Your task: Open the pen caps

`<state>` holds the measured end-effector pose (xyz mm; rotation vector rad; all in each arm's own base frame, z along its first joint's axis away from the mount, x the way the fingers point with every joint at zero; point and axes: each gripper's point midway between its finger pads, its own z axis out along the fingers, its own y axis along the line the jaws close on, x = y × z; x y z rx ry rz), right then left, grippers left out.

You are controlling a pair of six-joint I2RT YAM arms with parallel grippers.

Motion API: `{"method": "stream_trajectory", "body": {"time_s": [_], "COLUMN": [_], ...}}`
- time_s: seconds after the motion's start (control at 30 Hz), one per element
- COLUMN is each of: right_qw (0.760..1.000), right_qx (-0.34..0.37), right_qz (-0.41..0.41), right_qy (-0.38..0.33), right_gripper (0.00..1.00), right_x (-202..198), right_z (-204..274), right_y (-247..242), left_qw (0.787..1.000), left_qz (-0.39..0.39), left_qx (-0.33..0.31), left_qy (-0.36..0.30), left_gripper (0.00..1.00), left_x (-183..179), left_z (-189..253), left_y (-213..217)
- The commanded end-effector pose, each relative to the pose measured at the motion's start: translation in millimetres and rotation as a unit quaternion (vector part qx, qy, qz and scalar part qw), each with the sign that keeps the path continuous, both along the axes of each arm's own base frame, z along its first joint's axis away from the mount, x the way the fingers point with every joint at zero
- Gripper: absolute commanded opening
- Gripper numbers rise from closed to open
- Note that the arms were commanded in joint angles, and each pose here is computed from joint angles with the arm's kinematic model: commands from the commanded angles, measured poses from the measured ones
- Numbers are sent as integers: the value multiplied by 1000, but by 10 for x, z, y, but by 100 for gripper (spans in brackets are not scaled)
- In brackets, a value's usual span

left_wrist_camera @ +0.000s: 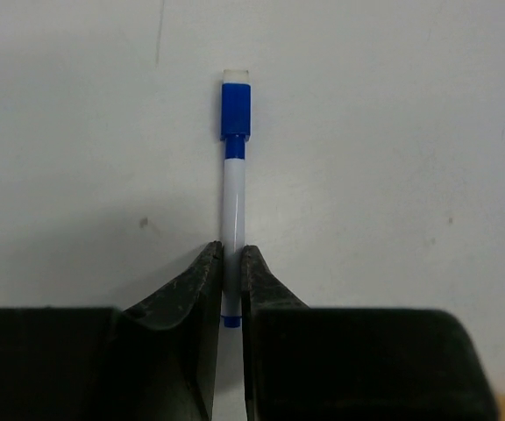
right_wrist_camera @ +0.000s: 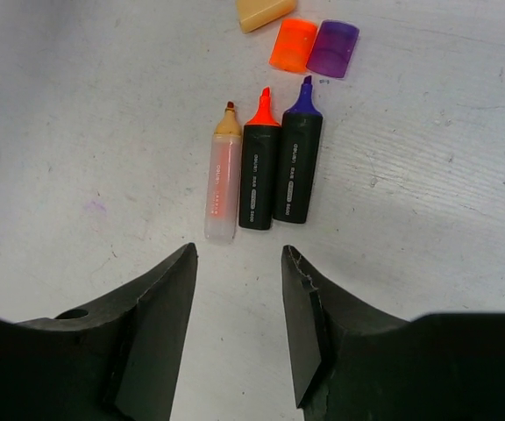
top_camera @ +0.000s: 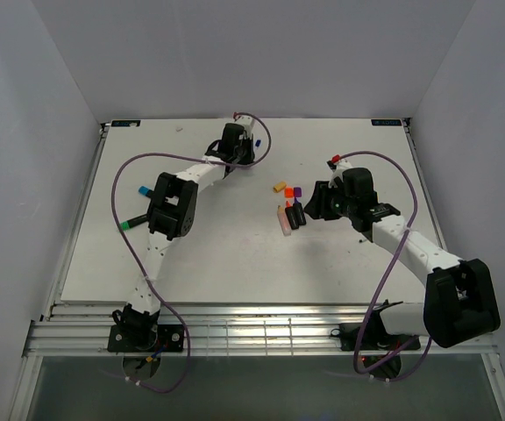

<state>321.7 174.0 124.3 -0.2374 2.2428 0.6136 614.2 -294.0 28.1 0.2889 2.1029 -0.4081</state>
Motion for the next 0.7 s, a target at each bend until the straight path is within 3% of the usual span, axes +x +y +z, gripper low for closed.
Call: {"method": "stream_trajectory", "body": {"time_s": [0.0,0.03,0.1,0.17,0.2,0.23,0.43,0.5,0.67], "right_qw": [1000,999,998,996,995,993,972,962,946], "right_qx": [30,37,54,85,95,114,227,264,316], "right_qz": [-7,-3,-9,-5,-7,4,25,23,24], "right_qy": [2,3,12,15,19,22,53,59,67], "right_gripper": [51,52,55,56,57,57,56,56,53], "right_x": [70,68,93,104,110,88,49,43,31], "right_z": [154,180,230,336,347,394,589,633,731], "right_y": [70,96,142,233,256,324,618,681,816], "left_qw": [999,999,997,994,993,991,981,976,970], "left_qz": [6,7,4,11,12,5,-13,-23,-32], "left_qx": [-20,-48,-68,-108,-115,-134,-191,-215,-240], "left_qy": [42,16,21,12,33,20,33,14,10], "left_gripper": [0,0,0,0,0,0,0,0,0], "left_x": [-468,-518,-708,-830,-992,-1095,-1721,-1862,-2270], "left_z": [187,608,676,1022,897,1123,1236,1463,1571], "left_y": [73,58,82,76,109,101,32,9,-18]}}
